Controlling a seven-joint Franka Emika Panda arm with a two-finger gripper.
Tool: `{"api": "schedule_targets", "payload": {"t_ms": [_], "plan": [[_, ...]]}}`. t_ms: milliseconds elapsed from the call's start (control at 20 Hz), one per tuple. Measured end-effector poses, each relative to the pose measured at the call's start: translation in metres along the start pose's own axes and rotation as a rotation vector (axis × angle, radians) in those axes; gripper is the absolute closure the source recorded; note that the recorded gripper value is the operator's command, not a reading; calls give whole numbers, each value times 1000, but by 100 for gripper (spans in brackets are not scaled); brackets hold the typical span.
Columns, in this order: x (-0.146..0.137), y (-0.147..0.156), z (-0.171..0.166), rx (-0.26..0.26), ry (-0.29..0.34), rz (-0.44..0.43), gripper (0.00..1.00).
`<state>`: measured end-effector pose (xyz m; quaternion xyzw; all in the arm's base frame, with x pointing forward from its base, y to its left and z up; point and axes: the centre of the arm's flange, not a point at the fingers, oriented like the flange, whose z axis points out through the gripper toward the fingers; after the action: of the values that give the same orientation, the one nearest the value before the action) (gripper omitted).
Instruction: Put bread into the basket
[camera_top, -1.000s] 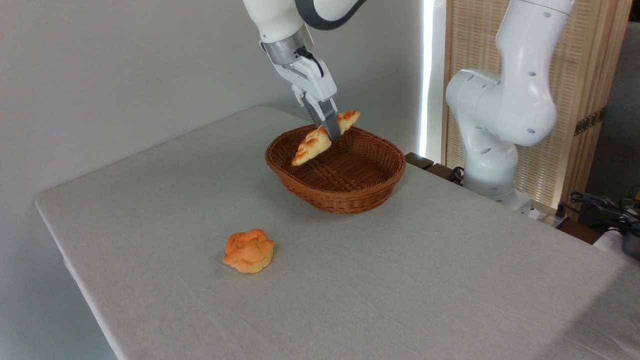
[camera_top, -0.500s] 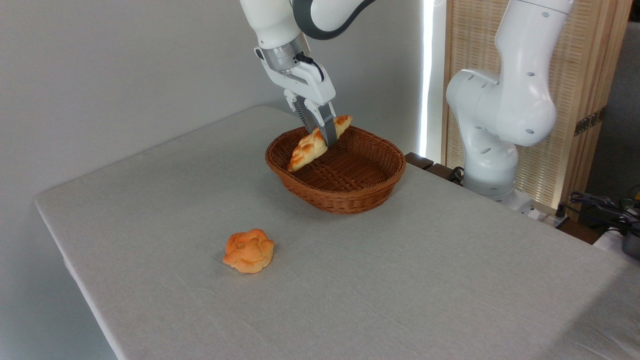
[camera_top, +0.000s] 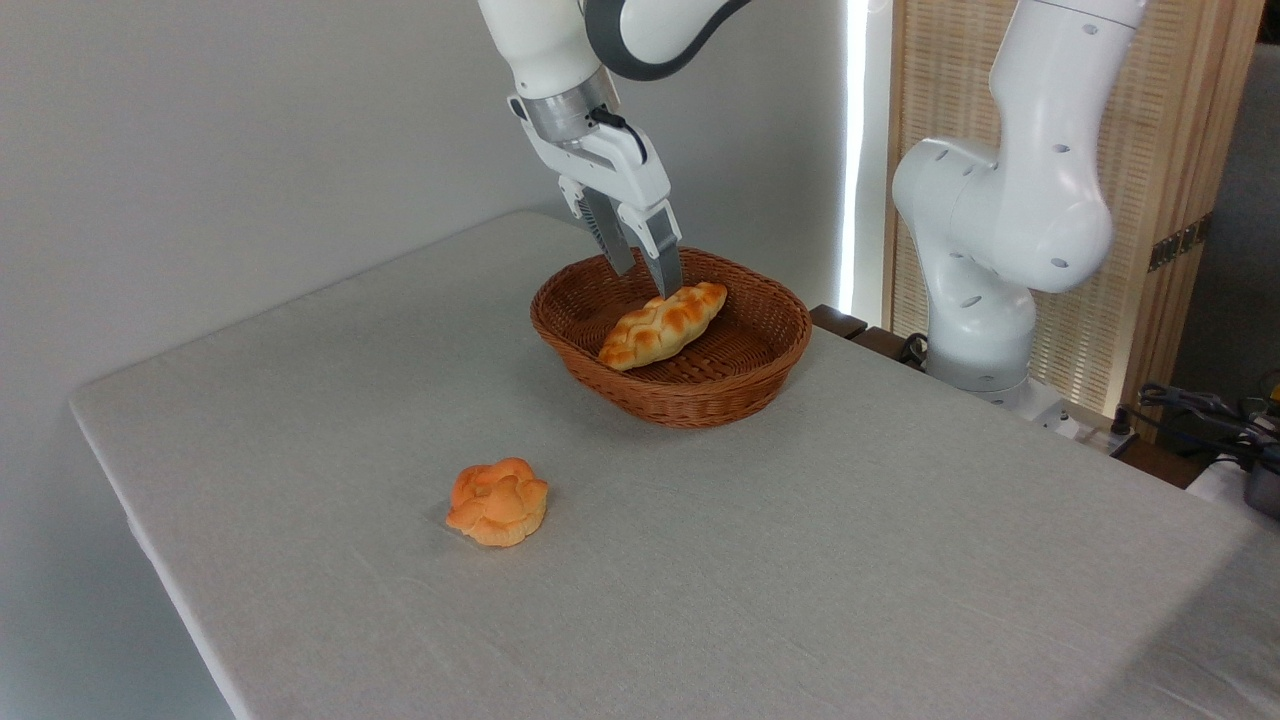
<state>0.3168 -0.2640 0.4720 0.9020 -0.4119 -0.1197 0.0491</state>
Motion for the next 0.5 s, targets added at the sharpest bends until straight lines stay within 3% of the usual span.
{"api": "schedule_targets", "payload": {"t_ms": [250, 500], "plan": [[-1, -20, -56, 80, 86, 52, 0], [-10, -106, -149, 140, 230, 62, 0]]}}
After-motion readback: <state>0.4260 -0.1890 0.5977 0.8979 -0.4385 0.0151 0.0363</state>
